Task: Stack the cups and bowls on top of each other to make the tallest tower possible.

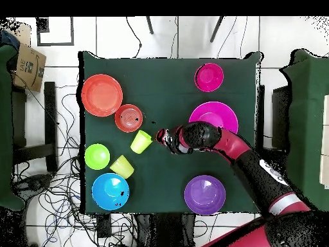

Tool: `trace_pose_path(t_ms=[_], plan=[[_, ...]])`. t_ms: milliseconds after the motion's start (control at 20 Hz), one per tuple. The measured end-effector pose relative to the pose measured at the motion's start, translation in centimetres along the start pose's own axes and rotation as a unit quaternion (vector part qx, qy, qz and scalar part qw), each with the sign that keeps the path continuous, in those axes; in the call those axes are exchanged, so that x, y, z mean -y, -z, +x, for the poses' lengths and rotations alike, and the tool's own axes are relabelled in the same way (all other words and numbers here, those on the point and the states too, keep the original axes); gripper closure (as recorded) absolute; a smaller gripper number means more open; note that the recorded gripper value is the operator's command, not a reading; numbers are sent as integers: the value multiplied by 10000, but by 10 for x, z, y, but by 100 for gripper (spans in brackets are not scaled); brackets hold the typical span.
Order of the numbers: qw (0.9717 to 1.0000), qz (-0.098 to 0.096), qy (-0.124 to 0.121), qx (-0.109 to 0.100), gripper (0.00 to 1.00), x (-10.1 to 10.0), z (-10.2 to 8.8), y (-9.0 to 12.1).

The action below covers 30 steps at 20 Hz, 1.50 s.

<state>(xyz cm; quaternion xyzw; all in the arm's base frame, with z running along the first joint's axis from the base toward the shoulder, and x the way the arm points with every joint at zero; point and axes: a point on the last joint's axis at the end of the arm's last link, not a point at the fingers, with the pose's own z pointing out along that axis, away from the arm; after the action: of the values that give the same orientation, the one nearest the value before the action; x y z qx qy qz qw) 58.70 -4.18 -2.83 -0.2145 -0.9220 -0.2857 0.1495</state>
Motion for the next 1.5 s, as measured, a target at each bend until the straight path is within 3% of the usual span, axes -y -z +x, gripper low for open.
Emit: trace_pose_path(t_ms=[400, 650, 1050, 1500], plan=[[9999, -52, -104, 75, 0, -8, -8, 20], [9999, -76, -122, 52, 0, -13, -10, 19], [9998, -120, -125, -53, 0, -22, -10, 4], [9990, 182, -169, -367, 0, -26, -17, -45]])
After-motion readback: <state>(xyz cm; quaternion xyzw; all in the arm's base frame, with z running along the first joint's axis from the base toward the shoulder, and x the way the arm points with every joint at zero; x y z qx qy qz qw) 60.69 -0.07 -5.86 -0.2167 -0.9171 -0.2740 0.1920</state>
